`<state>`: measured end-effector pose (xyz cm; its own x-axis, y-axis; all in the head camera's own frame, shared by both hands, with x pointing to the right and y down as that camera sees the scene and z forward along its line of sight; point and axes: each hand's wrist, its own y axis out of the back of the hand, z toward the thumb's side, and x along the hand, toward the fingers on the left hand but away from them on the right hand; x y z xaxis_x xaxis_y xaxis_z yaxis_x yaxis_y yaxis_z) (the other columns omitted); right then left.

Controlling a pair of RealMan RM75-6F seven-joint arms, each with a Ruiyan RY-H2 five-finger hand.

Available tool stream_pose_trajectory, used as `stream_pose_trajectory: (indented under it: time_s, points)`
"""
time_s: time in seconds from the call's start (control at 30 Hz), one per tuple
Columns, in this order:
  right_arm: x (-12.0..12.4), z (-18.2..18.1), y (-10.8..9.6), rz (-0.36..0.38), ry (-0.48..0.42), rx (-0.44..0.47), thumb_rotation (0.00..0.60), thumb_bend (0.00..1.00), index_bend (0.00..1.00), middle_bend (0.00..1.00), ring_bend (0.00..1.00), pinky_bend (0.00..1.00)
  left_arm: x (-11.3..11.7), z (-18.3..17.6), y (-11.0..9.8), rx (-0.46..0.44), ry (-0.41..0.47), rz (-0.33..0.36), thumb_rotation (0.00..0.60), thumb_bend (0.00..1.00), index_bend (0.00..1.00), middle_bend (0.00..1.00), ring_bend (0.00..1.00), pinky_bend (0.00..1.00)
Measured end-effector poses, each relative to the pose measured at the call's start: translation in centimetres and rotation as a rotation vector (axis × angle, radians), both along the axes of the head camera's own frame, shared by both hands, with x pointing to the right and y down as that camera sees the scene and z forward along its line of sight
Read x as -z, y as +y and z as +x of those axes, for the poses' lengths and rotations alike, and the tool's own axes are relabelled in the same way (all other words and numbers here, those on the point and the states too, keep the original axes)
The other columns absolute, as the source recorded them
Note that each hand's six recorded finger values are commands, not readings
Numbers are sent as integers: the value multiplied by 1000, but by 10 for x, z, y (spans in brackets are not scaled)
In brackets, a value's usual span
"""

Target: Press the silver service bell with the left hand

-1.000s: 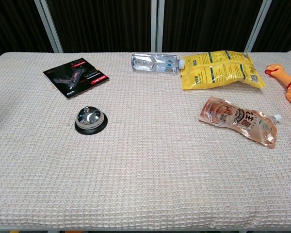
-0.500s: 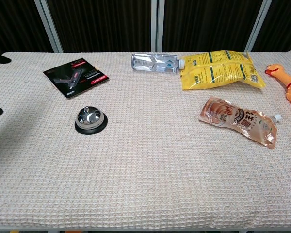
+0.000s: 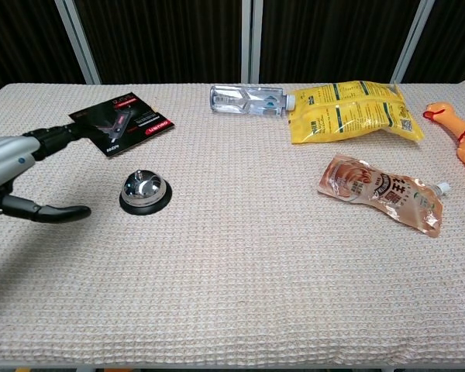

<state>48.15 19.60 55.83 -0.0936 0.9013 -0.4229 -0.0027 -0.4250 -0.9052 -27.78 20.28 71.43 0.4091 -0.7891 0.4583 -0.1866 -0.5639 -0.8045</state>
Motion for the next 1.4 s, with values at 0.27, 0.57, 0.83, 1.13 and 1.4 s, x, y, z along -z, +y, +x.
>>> stream_pose_trajectory:
  time_s: [0.27,0.57,0.83,1.13,1.4]
  points:
    - [-4,1,2,-16,-5,0,600,238,0,0,0,0,-27,17,5,-27,-11,-49,194,0,17,0,0,0]
    - [-6,1,2,-24,0,-7,600,238,0,0,0,0,-31,40,1,-40,35,-46,195,0,17,0,0,0]
    - [-8,2,2,-30,4,-9,600,239,0,0,0,0,-52,39,10,-51,-11,-119,194,0,17,0,0,0]
    - [-10,4,2,-31,-1,-16,600,238,0,0,0,0,-43,42,1,-34,24,-70,191,0,17,0,0,0]
    - [-15,7,3,-46,-2,-23,600,238,0,0,0,0,-43,51,8,-65,41,-98,189,0,17,0,0,0]
